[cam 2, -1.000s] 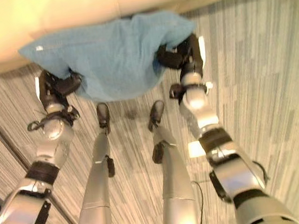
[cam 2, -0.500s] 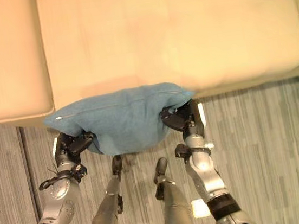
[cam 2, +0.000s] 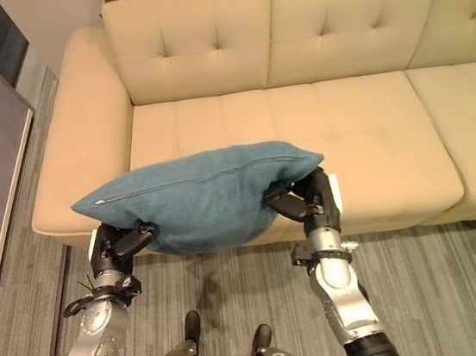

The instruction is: Pick up all the scattered cushions and arrange them neatly on the sofa.

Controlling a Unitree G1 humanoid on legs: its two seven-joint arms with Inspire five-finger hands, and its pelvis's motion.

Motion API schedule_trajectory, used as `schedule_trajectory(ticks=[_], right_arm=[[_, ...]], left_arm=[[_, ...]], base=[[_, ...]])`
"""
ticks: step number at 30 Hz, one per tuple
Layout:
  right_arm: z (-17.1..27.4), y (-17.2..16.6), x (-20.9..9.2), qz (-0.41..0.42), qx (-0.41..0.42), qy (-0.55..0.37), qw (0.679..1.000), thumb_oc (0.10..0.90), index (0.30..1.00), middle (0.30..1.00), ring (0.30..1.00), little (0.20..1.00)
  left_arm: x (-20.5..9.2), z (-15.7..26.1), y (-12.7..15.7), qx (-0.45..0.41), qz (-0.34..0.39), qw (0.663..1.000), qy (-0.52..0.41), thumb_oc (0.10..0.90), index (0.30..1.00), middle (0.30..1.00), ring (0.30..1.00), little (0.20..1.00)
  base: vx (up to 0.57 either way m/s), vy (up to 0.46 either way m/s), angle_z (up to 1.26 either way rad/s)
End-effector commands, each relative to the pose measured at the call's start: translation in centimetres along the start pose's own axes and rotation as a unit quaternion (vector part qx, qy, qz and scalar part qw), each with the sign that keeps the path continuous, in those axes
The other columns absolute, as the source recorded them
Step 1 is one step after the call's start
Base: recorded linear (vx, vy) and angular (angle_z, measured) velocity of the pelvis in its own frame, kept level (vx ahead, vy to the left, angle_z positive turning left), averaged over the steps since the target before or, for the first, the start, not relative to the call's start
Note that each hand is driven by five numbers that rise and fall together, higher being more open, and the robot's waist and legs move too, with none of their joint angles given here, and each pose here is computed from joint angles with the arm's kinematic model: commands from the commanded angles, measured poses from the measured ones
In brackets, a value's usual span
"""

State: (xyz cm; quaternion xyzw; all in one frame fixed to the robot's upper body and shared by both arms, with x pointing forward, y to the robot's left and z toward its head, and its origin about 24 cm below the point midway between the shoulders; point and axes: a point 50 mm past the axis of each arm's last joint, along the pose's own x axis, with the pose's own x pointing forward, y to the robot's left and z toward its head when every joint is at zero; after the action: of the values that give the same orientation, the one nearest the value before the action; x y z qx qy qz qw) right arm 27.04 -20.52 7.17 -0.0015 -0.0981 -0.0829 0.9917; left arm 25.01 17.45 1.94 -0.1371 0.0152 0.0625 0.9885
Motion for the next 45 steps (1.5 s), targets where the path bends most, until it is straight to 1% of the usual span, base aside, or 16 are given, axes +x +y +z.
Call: schedule_trajectory(ticks=[1, 4, 9, 12, 19, 23, 28, 34, 39, 45], right_arm=[[4.4, 4.0, -0.2, 0.098, 0.037, -0.127, 0.986, 0.4, 0.3, 0.3, 0.3, 0.3], [4.0, 4.0, -0.2, 0.101, 0.026, -0.118, 0.988, 0.4, 0.3, 0.3, 0.3, 0.3], [3.9, 4.4, -0.2, 0.108, 0.031, -0.118, 0.987, 0.4, 0.3, 0.3, 0.3, 0.3], [3.7, 4.1, -0.3, 0.107, 0.027, -0.111, 0.988, 0.4, 0.3, 0.3, 0.3, 0.3], [3.3, 4.0, -0.4, 0.112, 0.018, -0.102, 0.988, 0.4, 0.3, 0.3, 0.3, 0.3], [2.7, 2.7, -0.8, 0.099, 0.007, -0.089, 0.991, 0.4, 0.3, 0.3, 0.3, 0.3], [2.9, 1.7, -0.7, 0.09, -0.001, -0.09, 0.992, 0.4, 0.3, 0.3, 0.3, 0.3], [2.6, 0.8, -0.8, 0.074, -0.007, -0.08, 0.994, 0.4, 0.3, 0.3, 0.3, 0.3], [2.0, 1.4, -1.2, 0.081, -0.001, -0.069, 0.994, 0.4, 0.3, 0.3, 0.3, 0.3], [2.0, 3.1, -1.1, 0.103, 0.022, -0.068, 0.992, 0.4, 0.3, 0.3, 0.3, 0.3]], left_arm=[[0.1, 4.8, -4.4, -0.001, -0.147, 0.98, -0.136, 0.4, 0.3, 0.3, 0.3, 0.3], [-0.3, 4.9, -3.0, 0.035, -0.134, 0.981, -0.135, 0.4, 0.3, 0.3, 0.3, 0.3], [-0.4, 5.0, -2.3, 0.066, -0.127, 0.98, -0.137, 0.4, 0.3, 0.3, 0.3, 0.3], [-0.4, 4.8, -2.2, 0.062, -0.126, 0.981, -0.133, 0.4, 0.3, 0.3, 0.3, 0.3], [-0.5, 4.0, -2.4, 0.057, -0.132, 0.983, -0.118, 0.4, 0.3, 0.3, 0.3, 0.3], [-0.5, 3.6, -3.3, 0.033, -0.146, 0.983, -0.11, 0.4, 0.3, 0.3, 0.3, 0.3], [-0.3, 3.6, -4.1, 0.011, -0.156, 0.982, -0.107, 0.4, 0.3, 0.3, 0.3, 0.3], [-0.4, 3.0, -4.3, 0.027, -0.166, 0.981, -0.093, 0.4, 0.3, 0.3, 0.3, 0.3], [-0.8, 3.0, -3.4, 0.039, -0.161, 0.982, -0.09, 0.4, 0.3, 0.3, 0.3, 0.3], [-1.1, 3.6, -2.1, 0.058, -0.15, 0.982, -0.094, 0.4, 0.3, 0.3, 0.3, 0.3]], base=[[0.27, 0.214, -0.72], [0.2, 0.202, -0.67], [0.08, 0.17, -0.39], [0.18, 0.051, -0.11], [0.18, -0.067, 0.24], [0.15, -0.165, 0.34], [0.04, -0.114, 0.78], [0.15, -0.019, 0.34], [0.27, 0.09, -0.2], [0.16, 0.139, -0.28]])
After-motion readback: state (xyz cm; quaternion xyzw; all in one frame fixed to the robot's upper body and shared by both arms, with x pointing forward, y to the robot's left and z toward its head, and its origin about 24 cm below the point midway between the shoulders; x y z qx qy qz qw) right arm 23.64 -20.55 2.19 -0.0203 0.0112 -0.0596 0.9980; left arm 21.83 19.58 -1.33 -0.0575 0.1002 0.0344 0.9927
